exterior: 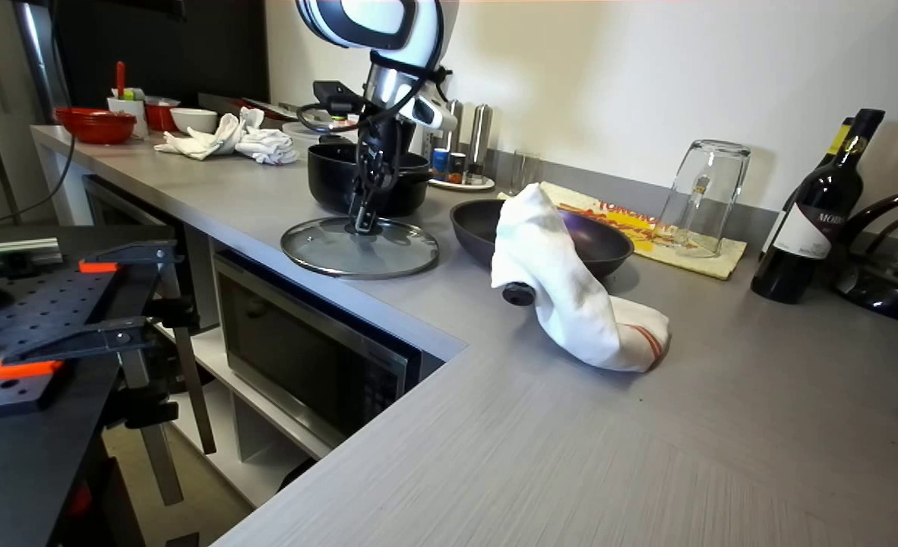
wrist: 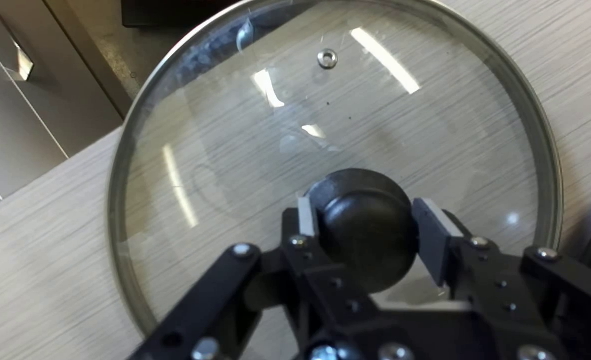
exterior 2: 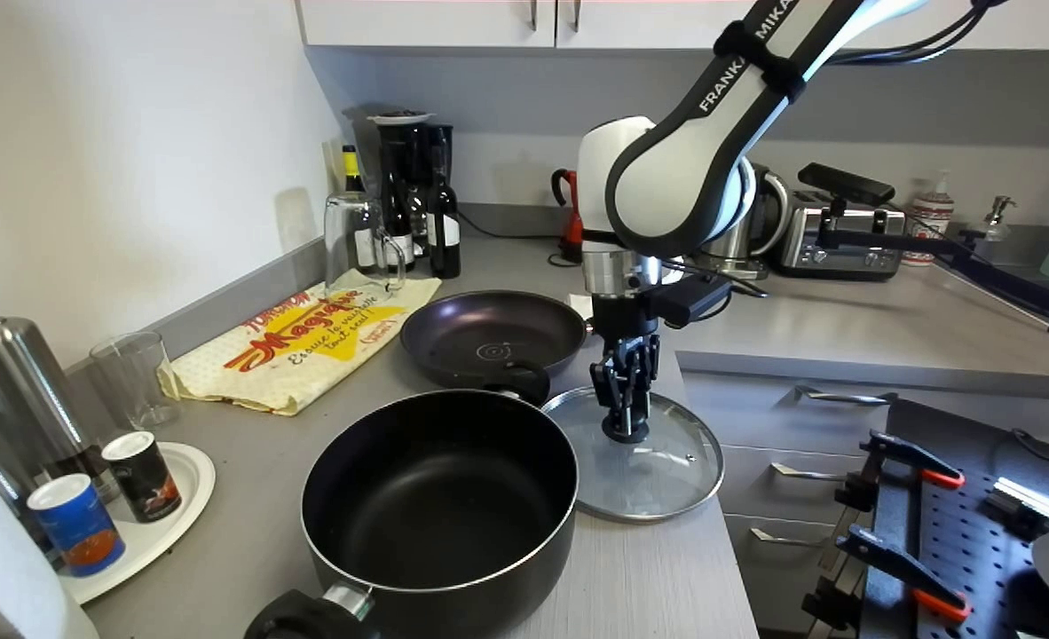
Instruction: Put the glass lid on the black pot.
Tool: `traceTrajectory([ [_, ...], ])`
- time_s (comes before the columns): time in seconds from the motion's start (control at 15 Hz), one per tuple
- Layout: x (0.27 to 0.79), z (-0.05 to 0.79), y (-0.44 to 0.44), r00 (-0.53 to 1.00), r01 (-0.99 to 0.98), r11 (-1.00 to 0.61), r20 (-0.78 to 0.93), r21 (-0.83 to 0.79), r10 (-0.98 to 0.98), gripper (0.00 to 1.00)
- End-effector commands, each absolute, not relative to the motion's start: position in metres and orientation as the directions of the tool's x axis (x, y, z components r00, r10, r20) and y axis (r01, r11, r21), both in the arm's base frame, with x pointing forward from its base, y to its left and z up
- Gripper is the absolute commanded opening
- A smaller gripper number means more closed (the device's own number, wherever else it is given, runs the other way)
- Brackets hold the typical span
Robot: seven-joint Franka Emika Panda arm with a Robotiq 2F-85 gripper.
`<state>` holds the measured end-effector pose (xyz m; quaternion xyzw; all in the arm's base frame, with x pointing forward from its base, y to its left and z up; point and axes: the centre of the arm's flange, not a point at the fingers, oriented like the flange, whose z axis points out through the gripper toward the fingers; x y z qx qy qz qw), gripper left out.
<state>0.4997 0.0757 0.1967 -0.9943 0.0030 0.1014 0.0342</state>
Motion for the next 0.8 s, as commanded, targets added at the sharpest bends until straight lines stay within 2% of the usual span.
traceTrajectory([
  [0.0,0.484,0.221,0.073,0.981,-0.010,-0.998,-0.192,-0.063,0.002,0.25],
  [0.73,0.442,0.297,0.056,0.984,-0.047,-0.999,-0.172,-0.011,-0.044,0.25],
])
